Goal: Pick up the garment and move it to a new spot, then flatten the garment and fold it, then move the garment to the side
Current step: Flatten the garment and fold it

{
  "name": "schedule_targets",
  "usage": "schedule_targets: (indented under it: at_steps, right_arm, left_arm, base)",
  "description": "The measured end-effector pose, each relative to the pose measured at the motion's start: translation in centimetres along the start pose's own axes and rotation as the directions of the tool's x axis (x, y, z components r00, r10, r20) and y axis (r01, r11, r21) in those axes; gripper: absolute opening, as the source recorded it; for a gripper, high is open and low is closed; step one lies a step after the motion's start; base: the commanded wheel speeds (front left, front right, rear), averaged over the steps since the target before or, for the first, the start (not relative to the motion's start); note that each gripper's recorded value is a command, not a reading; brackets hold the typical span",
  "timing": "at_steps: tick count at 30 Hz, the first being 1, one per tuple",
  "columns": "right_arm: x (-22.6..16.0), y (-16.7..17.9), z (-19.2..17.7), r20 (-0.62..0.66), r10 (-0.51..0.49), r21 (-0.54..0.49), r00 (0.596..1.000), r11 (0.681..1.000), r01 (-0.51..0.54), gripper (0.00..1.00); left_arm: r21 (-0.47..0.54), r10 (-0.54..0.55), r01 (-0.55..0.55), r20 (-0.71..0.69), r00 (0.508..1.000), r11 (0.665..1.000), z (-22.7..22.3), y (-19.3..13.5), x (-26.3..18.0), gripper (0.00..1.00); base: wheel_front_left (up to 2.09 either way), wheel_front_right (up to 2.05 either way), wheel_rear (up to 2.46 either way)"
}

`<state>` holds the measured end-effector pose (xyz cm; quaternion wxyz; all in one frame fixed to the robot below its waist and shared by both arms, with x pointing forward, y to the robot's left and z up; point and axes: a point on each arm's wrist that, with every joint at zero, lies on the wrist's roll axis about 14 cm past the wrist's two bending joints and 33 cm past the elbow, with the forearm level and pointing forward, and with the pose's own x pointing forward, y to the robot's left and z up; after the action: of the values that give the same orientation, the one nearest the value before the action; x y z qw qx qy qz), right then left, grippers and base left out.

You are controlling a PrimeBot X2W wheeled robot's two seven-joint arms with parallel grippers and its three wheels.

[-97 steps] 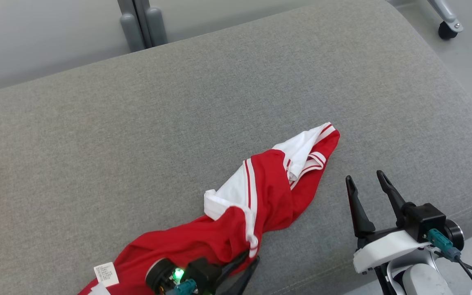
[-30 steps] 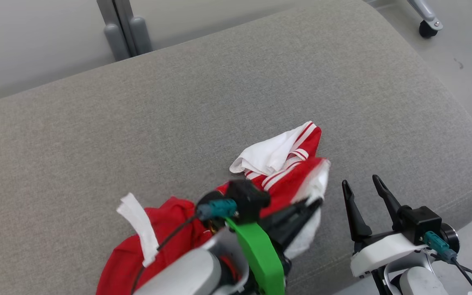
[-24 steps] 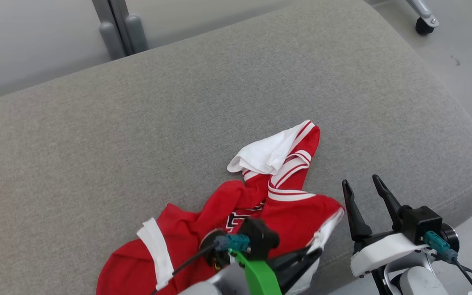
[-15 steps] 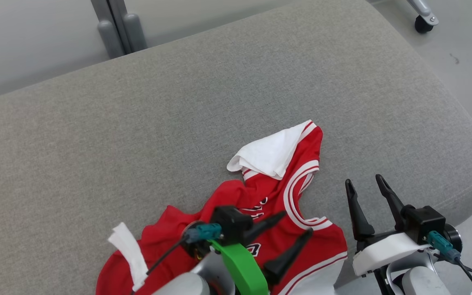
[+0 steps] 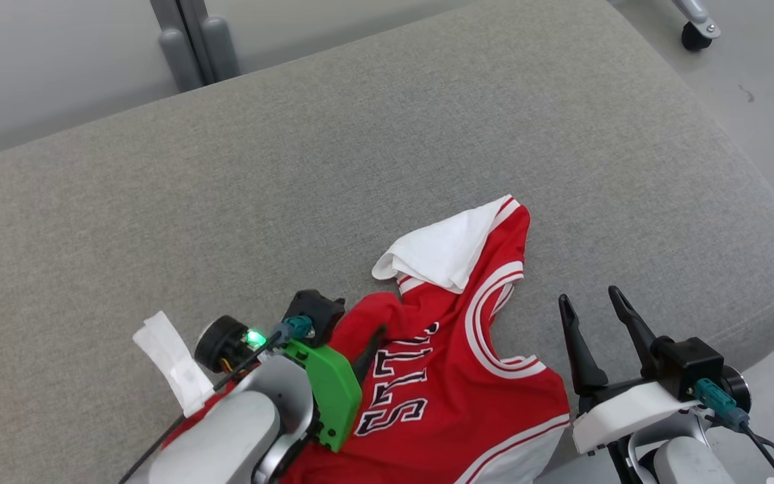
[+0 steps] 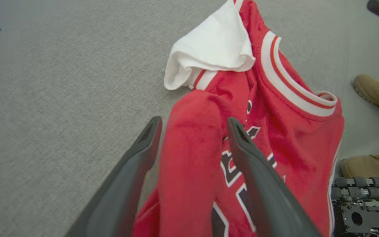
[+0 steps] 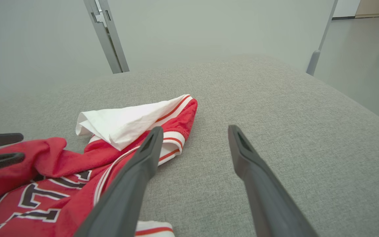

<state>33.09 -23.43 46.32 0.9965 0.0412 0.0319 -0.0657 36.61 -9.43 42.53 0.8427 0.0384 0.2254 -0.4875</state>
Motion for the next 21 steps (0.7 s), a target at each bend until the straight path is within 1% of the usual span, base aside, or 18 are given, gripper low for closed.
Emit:
schedule_targets:
  at_steps: [3,7,8,10,13,16,21]
  right_arm:
    - [-0.1,-0.3,-0.1,-0.005,-0.008,-0.002,1.0,1.0,0.008,1.0]
    - [-0.3,-0.6,-0.3,-0.01,-0.02,-0.004,1.0,1.0,0.02,1.0]
    - [-0.3,-0.7,-0.3,-0.012,-0.023,-0.004,1.0,1.0,0.022,1.0]
    - [-0.3,-0.8,-0.4,-0.015,-0.026,-0.006,1.0,1.0,0.026,1.0]
    - [-0.2,-0.8,-0.5,-0.021,-0.028,-0.005,0.999,1.0,0.028,1.0]
    - [0.0,-0.6,-0.8,-0.029,-0.021,-0.006,0.999,1.0,0.021,1.0]
    - [1.0,-0.3,-0.8,-0.031,-0.009,-0.014,0.999,1.0,0.009,1.0]
  left_arm:
    - [0.049,0.038,-0.036,-0.045,0.998,0.998,-0.9,1.4,0.5,1.0]
    - [0.028,-0.018,0.023,-0.174,0.985,0.999,-3.9,0.5,0.8,1.0]
    - [0.028,-0.023,0.029,-0.19,0.981,0.999,-4.4,0.5,0.9,0.0]
    - [0.011,-0.023,0.026,-0.195,0.981,1.0,-4.6,0.7,1.0,0.0]
    - [-0.014,0.018,-0.02,-0.124,0.992,1.0,-3.3,2.0,1.6,0.0]
    - [-0.036,0.099,-0.101,-0.033,0.994,0.994,-1.0,4.8,2.1,0.0]
    - [-0.05,0.231,-0.229,0.056,0.971,0.972,1.6,10.4,2.0,0.0]
  base:
    - [0.0,0.0,0.0]
    - [0.0,0.0,0.0]
    - [0.0,0.0,0.0]
    - [0.0,0.0,0.0]
    - [0.0,0.0,0.0]
    - [0.0,0.0,0.0]
    - [0.0,0.0,0.0]
